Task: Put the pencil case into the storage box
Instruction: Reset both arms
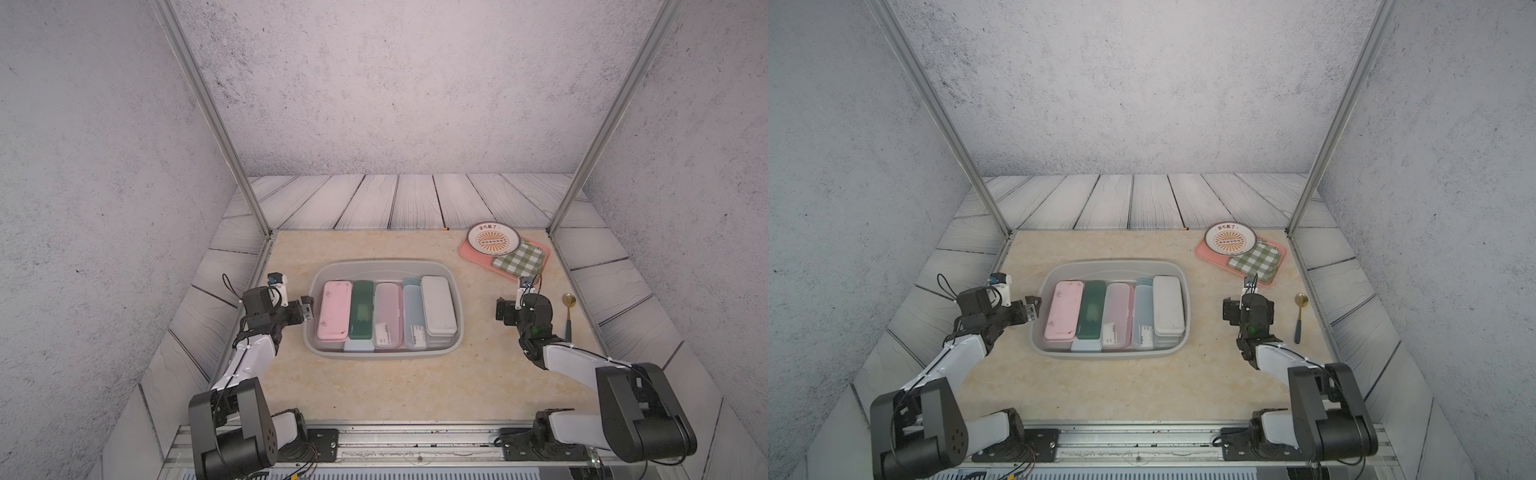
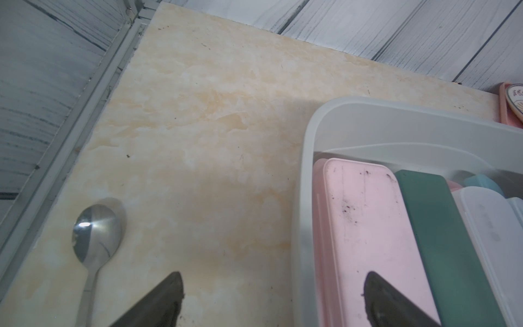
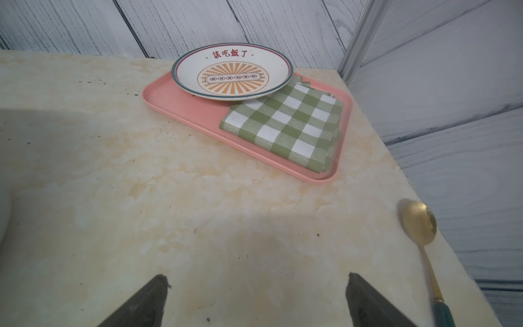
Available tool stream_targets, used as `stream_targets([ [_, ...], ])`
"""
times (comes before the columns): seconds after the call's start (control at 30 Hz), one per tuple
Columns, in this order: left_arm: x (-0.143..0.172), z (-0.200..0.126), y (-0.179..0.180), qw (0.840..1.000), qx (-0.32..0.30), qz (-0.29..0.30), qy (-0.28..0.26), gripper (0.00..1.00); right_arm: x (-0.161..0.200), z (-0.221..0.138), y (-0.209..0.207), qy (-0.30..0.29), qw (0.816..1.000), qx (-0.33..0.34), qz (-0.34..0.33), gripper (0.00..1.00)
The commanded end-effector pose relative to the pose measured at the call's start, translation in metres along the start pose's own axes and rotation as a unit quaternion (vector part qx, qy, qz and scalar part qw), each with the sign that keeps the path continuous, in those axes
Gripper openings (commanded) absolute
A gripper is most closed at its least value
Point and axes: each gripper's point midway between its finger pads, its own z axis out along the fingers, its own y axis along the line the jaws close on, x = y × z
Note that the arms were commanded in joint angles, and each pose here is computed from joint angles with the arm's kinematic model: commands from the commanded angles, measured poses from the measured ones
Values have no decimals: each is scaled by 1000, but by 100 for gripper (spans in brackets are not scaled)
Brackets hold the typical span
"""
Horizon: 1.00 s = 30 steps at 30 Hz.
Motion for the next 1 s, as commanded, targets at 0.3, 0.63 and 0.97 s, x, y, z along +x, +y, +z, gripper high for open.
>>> stream_targets([
  [0.3,-16,28,-20,998,7,31,-58,100,-18,18,17,-66,997,-46,-20,99],
  [0.63,-15,27,-57,975,-1,155,-160,100,-14,26,14,-53,998,-42,-12,99],
  [0.97,-6,32,-50,970,-11,151,-189,100,-13,30,1,-42,999,-7,5,99],
])
